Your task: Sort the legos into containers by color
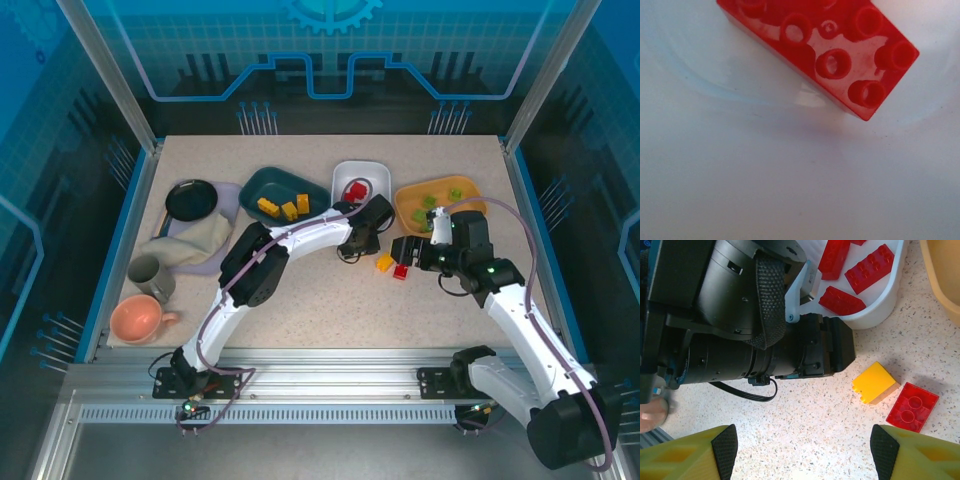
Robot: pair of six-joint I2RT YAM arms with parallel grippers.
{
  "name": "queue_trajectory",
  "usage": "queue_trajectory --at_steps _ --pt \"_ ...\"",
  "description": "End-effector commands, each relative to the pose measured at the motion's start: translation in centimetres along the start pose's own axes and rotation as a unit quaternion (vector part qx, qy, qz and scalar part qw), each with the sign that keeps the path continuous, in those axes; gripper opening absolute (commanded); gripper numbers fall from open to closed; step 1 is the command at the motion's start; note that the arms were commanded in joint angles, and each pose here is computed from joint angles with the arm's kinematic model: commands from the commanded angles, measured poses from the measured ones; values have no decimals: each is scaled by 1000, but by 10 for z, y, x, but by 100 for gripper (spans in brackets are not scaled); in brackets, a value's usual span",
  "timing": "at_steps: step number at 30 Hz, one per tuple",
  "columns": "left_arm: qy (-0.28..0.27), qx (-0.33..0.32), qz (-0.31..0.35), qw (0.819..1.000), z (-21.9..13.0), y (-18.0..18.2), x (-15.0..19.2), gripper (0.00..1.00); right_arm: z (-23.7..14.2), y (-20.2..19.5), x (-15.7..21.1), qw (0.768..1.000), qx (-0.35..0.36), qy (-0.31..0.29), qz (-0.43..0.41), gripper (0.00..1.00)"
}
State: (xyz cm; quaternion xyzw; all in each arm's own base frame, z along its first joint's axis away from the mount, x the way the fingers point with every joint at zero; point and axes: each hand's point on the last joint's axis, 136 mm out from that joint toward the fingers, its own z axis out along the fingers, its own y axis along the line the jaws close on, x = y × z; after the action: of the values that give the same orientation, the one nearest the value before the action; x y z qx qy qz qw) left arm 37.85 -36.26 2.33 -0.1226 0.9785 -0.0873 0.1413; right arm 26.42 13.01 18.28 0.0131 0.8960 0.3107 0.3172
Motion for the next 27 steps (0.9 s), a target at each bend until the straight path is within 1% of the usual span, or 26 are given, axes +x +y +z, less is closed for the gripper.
queue_trajectory --at_steps 1,3,6,12,15,19,23,25,27 --pt "-10 -25 5 1000 -3 10 -5 32 -7 7 -9 1000 -15 -9 -1 73" --pt "-10 -25 2 1000 -12 13 -4 28 -7 7 -10 1000 -16 -8 -2 73" --pt "-13 -18 -3 1000 -36 21 -1 26 -9 11 -11 1000 -20 -5 -9 73" --pt "-24 -5 1 1000 -99 56 -2 26 -14 29 -15 998 -47 1 -37 73" --pt "-18 6 9 1000 -118 76 -17 25 -8 45 -15 996 -65 11 -58 73" --pt "20 22 41 999 -122 100 -52 27 16 68 -14 992 -89 34 -77 73" --pt "53 42 81 994 -105 114 -85 29 39 95 -28 990 -103 32 -86 73" --pt "68 46 100 992 -93 118 -96 30 53 93 -33 994 -85 33 -68 73" --pt "76 40 115 990 -83 125 -105 31 64 89 -38 995 -83 32 -44 73"
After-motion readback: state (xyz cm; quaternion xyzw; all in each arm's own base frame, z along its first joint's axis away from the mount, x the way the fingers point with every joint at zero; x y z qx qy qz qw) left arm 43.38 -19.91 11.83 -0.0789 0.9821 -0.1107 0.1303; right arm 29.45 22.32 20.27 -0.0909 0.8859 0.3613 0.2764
